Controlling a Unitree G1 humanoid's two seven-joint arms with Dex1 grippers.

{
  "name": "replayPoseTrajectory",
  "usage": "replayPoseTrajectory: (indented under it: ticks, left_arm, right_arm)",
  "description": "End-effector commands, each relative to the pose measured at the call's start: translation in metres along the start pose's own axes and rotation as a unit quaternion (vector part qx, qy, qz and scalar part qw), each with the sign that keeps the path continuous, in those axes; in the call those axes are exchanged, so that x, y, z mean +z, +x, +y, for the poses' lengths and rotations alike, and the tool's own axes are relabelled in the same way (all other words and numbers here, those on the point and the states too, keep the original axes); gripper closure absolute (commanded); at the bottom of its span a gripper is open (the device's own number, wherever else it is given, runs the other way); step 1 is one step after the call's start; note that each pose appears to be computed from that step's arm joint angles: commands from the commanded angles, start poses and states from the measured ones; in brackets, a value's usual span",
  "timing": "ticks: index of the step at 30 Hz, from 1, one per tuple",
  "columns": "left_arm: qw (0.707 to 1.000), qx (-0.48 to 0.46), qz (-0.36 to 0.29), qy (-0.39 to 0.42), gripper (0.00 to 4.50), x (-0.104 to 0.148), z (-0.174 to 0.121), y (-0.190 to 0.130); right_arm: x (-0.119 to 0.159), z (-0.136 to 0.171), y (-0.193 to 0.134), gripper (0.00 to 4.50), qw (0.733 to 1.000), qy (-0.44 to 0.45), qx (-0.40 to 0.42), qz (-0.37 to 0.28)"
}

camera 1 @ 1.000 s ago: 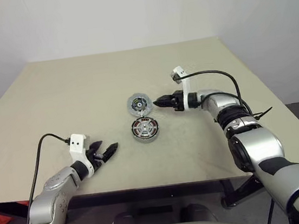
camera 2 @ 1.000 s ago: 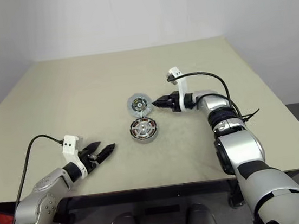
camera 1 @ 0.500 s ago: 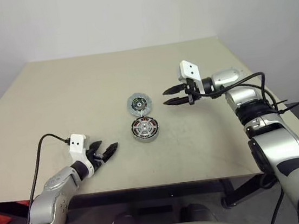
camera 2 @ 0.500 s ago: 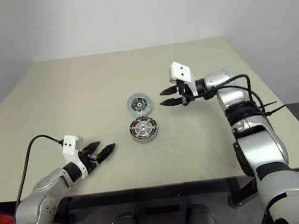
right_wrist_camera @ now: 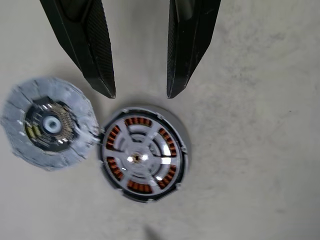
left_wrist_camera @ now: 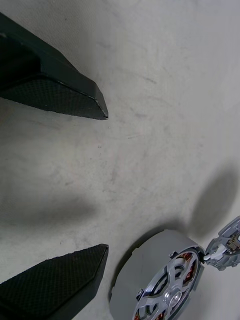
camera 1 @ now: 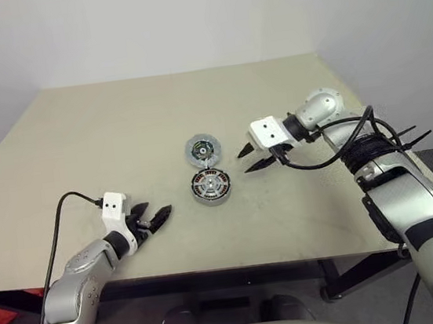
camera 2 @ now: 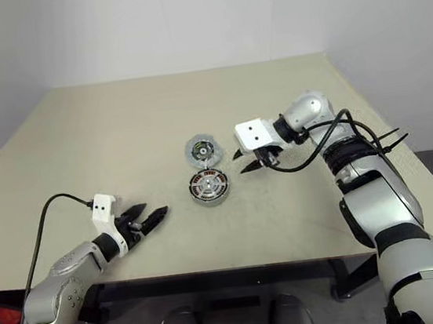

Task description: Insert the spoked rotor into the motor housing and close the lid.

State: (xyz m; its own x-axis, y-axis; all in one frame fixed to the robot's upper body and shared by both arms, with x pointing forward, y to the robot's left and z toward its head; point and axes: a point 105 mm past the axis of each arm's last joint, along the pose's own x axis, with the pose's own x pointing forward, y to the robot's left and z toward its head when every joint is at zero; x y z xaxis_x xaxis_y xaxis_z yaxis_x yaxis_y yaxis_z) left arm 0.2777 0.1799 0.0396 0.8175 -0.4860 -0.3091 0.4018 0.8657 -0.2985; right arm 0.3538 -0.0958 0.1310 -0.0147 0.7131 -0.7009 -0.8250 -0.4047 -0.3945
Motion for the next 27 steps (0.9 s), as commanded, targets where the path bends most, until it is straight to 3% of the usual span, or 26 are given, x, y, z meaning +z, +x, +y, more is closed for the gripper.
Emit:
replayPoseTrajectory:
  ticks: [1,13,27]
  left_arm:
    - [1.000,-0.002,-0.003,-0.001,0.25,0.005,-0.002,0.000]
    - [1.000,-0.001,0.000,0.000,0.25,0.006,-0.002,0.003]
    - [1.000,0.005,-0.002,-0.008,0.25,0.002,-0.004,0.002]
  right_arm:
    - [0.005,0.006,0.009,2.68,0.999,-0.031,0.039,0.004]
    - [0.000,0.016,0.047,2.68,0.996,-0.044,0.067,0.025]
    - [0.001,0.000,0.055,2.68,0.996,-0.059,0.048,0.046]
